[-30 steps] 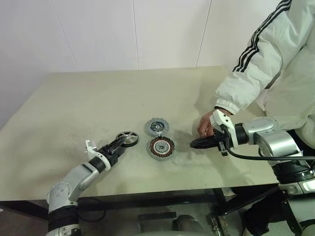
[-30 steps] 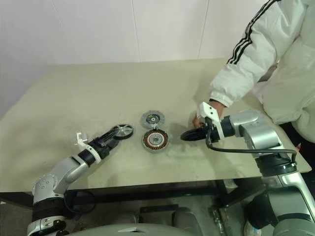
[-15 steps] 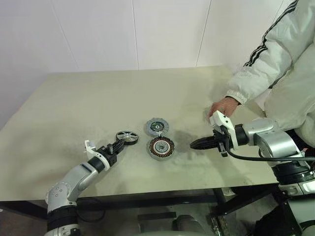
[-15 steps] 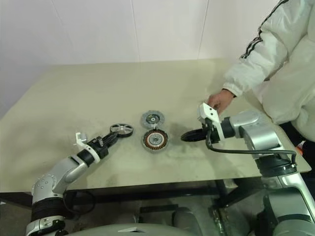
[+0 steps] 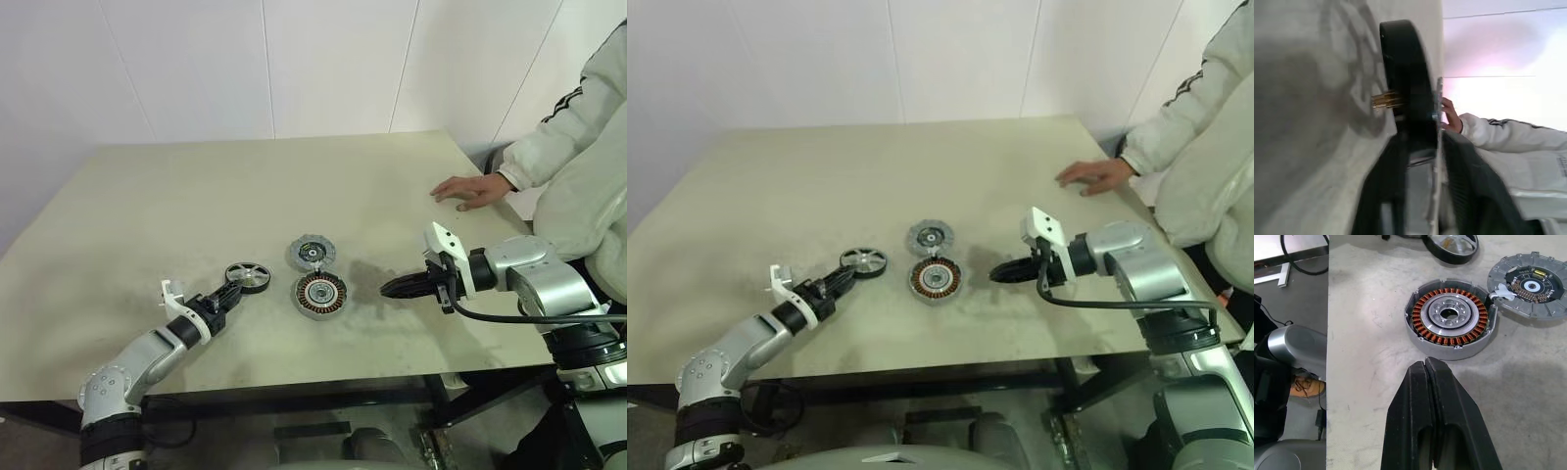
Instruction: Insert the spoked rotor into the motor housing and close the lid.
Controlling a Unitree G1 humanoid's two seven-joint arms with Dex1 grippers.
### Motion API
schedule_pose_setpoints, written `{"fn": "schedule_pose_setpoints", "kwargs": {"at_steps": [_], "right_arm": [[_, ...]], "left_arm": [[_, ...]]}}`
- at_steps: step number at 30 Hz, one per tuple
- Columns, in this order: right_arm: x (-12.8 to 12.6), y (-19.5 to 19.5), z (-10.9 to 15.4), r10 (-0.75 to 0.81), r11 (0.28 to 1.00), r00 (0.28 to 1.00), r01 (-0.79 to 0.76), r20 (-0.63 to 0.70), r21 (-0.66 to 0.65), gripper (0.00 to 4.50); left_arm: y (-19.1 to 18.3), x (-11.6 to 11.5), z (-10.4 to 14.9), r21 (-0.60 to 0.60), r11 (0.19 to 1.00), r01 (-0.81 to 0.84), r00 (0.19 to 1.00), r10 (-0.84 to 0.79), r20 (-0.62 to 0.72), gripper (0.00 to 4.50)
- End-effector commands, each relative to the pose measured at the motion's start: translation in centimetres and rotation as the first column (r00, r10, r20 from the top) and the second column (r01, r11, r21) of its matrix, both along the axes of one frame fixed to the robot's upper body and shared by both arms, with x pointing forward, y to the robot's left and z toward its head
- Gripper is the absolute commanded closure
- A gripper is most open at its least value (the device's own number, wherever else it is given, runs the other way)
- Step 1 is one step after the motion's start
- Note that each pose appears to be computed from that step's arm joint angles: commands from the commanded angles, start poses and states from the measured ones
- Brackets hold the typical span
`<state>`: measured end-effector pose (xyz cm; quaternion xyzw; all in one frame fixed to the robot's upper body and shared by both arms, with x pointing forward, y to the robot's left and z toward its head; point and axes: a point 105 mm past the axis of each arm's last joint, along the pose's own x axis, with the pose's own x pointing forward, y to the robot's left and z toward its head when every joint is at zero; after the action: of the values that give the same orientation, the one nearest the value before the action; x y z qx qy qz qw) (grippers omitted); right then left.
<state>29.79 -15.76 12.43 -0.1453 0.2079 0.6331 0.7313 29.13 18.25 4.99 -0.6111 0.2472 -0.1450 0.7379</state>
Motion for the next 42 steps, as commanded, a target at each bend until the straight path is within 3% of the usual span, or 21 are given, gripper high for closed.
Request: {"fn": "schedule_pose_setpoints", "kwargs": {"at_steps": [1,7,8,14,17,18,22,31,42], "right_arm": [[0.4,-0.1,1.0,0.002,1.000,0.999,-0.002,0.048,0.003,4.50],[0.6,0.3,0.9,0.007,1.000,0.999,-0.008,0.037,0.010,4.50],[0.6,0.3,0.9,0.006,1.000,0.999,-0.007,0.036,0.010,4.50],[0.8,-0.1,0.9,-0.011,1.000,0.999,0.011,0.047,0.003,4.50],[1.3,-0.7,1.2,-0.053,0.998,0.998,0.053,0.040,0.015,4.50],[1.5,-0.9,1.4,-0.072,0.997,0.997,0.071,0.040,0.020,4.32],[2.6,-2.1,2.0,-0.131,0.991,0.989,0.131,0.070,0.009,3.25],[4.4,-5.4,1.6,-0.295,0.955,0.946,0.296,0.138,0.017,0.03],[5.0,-7.7,-2.4,-0.547,0.837,0.819,0.541,0.174,0.089,0.03]], "left_arm": [[0.7,-0.3,-0.1,0.040,0.999,-0.014,1.000,0.014,-0.002,2.20],[0.9,-0.8,-0.1,0.056,0.998,-0.007,1.000,0.008,-0.008,0.09],[0.9,-0.9,-0.1,0.057,0.998,-0.005,1.000,0.006,-0.012,0.04],[0.5,-2.7,0.8,0.085,0.996,0.041,0.999,-0.039,-0.016,0.04],[0.5,-4.5,1.1,0.271,0.950,0.155,0.988,-0.149,-0.042,0.04],[0.4,-4.9,1.5,0.347,0.917,0.196,0.980,-0.198,-0.032,0.01],[0.4,-5.6,3.2,0.564,0.776,0.284,0.937,-0.349,0.008,0.00],[1.9,-2.9,6.8,0.839,0.531,0.118,0.860,-0.477,0.181,0.00],[2.6,-2.1,8.6,0.960,0.277,-0.046,0.704,-0.673,0.228,0.00]]}}
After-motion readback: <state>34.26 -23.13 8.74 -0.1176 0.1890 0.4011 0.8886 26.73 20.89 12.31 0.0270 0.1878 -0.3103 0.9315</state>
